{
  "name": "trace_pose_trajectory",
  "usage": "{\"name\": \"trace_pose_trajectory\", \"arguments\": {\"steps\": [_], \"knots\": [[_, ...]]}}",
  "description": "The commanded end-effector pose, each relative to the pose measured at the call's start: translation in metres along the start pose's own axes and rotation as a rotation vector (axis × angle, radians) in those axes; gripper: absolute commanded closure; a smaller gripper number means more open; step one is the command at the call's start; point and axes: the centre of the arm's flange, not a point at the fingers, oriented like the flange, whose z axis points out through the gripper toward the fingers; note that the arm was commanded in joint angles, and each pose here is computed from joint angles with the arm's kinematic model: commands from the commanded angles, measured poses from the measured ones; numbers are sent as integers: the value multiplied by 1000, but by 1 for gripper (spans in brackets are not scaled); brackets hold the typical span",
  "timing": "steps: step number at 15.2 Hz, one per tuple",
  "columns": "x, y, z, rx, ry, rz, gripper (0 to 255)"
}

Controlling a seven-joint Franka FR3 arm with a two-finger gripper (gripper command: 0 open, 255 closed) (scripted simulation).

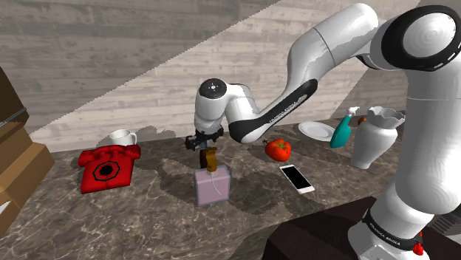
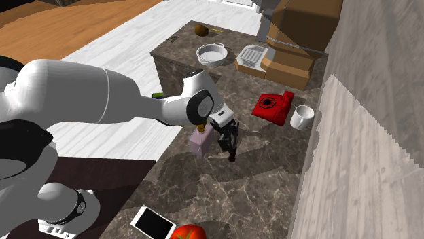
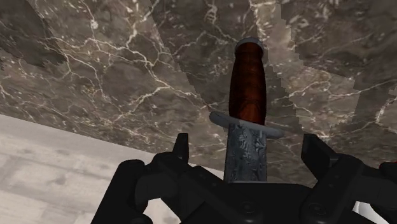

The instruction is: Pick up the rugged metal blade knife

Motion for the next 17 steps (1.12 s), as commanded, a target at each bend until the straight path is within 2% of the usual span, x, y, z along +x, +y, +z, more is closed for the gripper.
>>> {"name": "trace_pose_trajectory", "arguments": {"steps": [1,4,5,14,17], "knots": [[-6,-3,11,0,1,0,0],[-10,-4,18,0,1,0,0],[-10,-4,18,0,1,0,255],[-10,-4,18,0,1,0,255],[-2,-2,4,0,1,0,255]]}}
